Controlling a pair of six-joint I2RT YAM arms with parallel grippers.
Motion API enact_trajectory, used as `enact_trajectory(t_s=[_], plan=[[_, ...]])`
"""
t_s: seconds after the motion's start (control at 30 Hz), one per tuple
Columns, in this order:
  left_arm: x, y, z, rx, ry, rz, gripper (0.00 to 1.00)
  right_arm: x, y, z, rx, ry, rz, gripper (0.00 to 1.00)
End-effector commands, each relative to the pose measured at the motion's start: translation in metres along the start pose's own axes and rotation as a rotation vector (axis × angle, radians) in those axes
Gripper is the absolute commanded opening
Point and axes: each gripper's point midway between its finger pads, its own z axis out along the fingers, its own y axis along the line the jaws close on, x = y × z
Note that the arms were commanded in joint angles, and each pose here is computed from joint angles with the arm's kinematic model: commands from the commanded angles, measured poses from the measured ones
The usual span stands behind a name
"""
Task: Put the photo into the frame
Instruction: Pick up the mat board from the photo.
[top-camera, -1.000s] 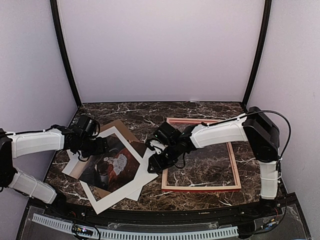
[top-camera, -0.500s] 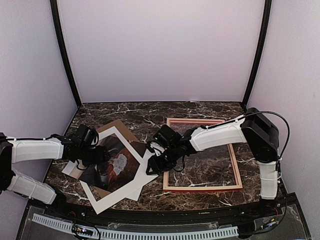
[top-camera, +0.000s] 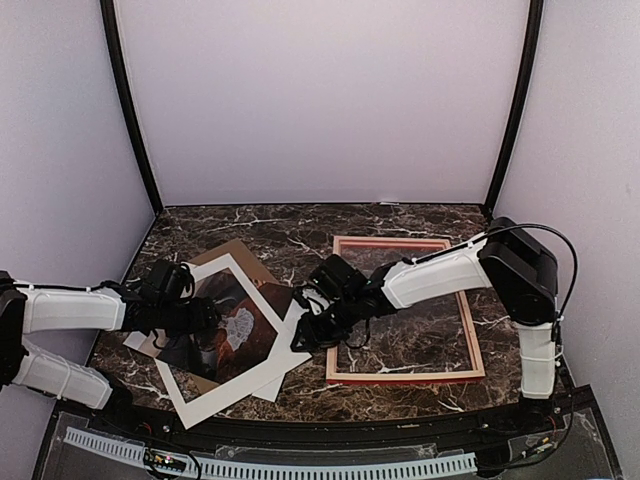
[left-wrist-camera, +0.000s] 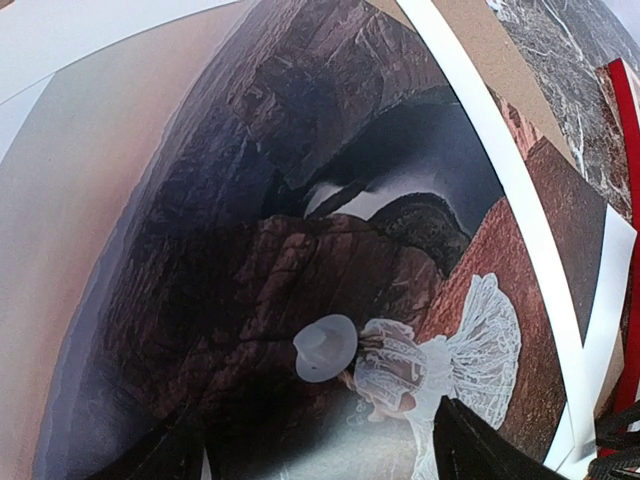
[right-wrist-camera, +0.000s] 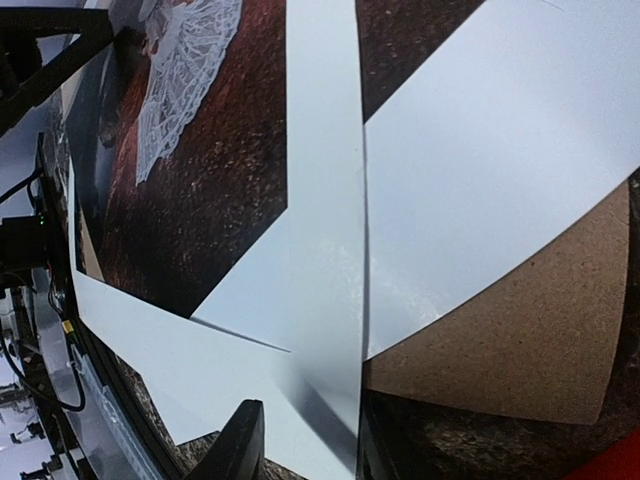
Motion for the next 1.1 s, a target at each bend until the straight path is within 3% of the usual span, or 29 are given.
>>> enact_trajectory(t_s=[0.0, 0.2, 0.57, 0.87, 1.07], plan=[[0.014, 0.006, 0.003, -0.001, 0.029, -0.003, 0.82, 0.015, -0.006, 0.006, -0.026, 0.028, 0.048, 0.28], [0.016, 0.008, 0.006, -0.004, 0.03, -0.005, 0.82, 0.01, 0.0, 0.0, -0.103, 0.001, 0.072, 0.19], [0.013, 0.004, 0.008, 0.004, 0.029, -0.001, 0.82, 0.003, 0.017, -0.003, -0.221, -0.007, 0.075, 0.12], [0.013, 0.003, 0.01, 0.005, 0.037, 0.001, 0.81, -0.001, 0.027, -0.002, -0.277, -0.009, 0.079, 0.11], [0.015, 0.001, 0.011, 0.009, 0.04, -0.001, 0.81, -0.003, 0.03, -0.001, -0.305, -0.013, 0.09, 0.15]])
